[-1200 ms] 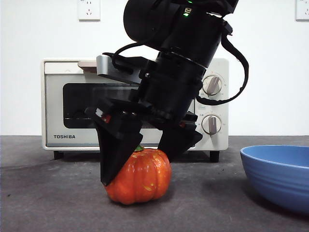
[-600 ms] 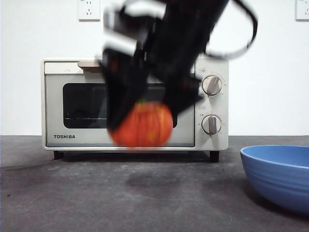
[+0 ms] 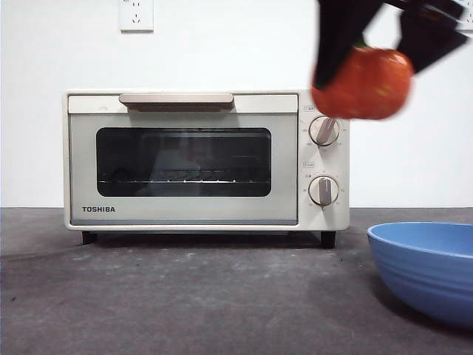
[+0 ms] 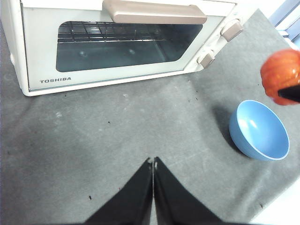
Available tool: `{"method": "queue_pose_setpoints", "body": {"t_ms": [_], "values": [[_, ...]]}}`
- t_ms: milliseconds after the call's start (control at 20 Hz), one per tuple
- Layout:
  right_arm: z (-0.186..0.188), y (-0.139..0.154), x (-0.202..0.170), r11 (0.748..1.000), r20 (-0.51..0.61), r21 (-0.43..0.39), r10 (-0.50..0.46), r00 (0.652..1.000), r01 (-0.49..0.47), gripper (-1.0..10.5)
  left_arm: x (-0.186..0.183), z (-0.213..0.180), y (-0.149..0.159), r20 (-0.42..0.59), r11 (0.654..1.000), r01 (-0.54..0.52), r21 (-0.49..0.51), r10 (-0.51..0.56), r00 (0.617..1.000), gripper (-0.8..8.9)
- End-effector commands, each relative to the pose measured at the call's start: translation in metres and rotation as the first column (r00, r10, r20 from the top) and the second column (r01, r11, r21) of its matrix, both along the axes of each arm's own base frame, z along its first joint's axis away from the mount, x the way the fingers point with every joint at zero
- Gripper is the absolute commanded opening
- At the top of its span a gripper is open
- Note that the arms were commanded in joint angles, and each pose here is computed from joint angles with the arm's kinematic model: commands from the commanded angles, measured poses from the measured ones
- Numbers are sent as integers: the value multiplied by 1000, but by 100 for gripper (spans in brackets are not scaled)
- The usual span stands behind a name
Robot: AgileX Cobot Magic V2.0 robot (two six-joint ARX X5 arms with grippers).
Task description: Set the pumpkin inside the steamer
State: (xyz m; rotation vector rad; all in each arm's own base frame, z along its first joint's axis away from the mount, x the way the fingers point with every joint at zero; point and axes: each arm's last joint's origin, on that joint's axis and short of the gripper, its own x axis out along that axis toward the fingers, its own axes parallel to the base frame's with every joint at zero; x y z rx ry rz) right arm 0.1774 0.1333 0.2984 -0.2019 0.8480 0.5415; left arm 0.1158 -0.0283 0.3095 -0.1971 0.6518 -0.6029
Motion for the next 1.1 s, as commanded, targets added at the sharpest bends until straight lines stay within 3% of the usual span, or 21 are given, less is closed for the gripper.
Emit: {"method": "queue_pose_setpoints", "body": {"t_ms": [50,250,550,1100], "values": [[-14,-12,-3,998,-35,-4,-59,998,59,404,1,6,-1,31,1000,14,3,-14,999,14],[-44,-29,-8,987,-90,12,-156,984,157,404,1,7,-1,34,1000,14,3,-14,999,14],[-92,-33,-14,974,-164,28,-219,962,226,405,1,7,-1,35,1000,14,3,-14,999,14],[-119,-27,-5,970,-227,-27,-243,943,243,445,2,8,-1,47,1000,14,1,-14,999,14]]}}
